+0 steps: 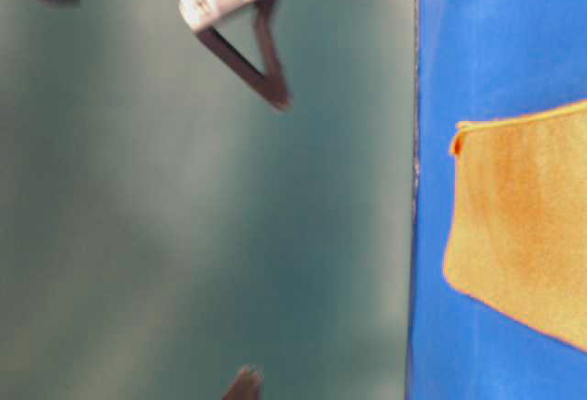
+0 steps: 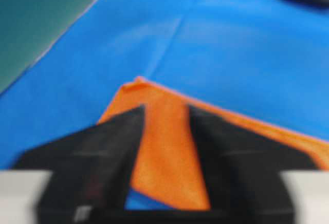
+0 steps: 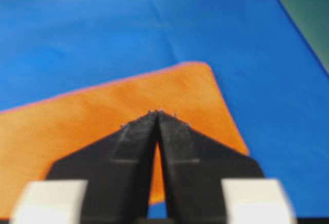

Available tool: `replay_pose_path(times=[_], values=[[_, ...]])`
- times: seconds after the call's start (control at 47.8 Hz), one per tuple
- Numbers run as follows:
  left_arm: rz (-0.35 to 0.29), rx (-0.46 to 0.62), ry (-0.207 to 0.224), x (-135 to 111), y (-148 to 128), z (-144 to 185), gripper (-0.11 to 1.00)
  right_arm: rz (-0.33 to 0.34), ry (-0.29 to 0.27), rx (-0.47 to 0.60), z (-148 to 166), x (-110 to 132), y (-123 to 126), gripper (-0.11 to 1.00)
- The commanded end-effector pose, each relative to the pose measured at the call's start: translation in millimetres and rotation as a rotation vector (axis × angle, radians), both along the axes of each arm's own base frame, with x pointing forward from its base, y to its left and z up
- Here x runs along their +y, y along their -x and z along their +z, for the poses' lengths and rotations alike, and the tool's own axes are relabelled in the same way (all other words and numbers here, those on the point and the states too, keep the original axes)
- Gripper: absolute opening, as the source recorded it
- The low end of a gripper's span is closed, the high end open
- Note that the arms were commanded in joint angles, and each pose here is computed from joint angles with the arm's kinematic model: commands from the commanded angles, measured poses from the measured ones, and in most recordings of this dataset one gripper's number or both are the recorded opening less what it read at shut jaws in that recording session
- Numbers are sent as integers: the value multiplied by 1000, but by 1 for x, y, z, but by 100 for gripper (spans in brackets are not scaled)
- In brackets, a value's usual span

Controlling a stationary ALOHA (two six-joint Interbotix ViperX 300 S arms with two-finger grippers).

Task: Fold a vertical towel.
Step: 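Move both grippers toward the top corners of the orange towel, then grasp the towel's top left and right corners with both grippers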

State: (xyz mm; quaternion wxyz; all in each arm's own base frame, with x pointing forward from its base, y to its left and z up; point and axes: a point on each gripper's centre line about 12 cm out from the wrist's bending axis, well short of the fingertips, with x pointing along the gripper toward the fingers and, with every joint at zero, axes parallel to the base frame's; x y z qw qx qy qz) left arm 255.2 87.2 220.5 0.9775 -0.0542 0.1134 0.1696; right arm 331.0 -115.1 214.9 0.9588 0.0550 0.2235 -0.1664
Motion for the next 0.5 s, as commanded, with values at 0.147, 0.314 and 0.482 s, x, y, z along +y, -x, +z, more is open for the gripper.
replay_pose_path(times=[0.147, 0.314, 0.482], values=[[88, 84, 33, 38, -30, -34, 78, -47, -8, 101, -34, -36, -26, 58], [141, 167, 70, 65, -46, -68, 80, -76, -20, 153, -60, -55, -32, 57], [169, 214, 93, 82, -58, -96, 80, -95, -29, 194, -82, -69, -34, 57]])
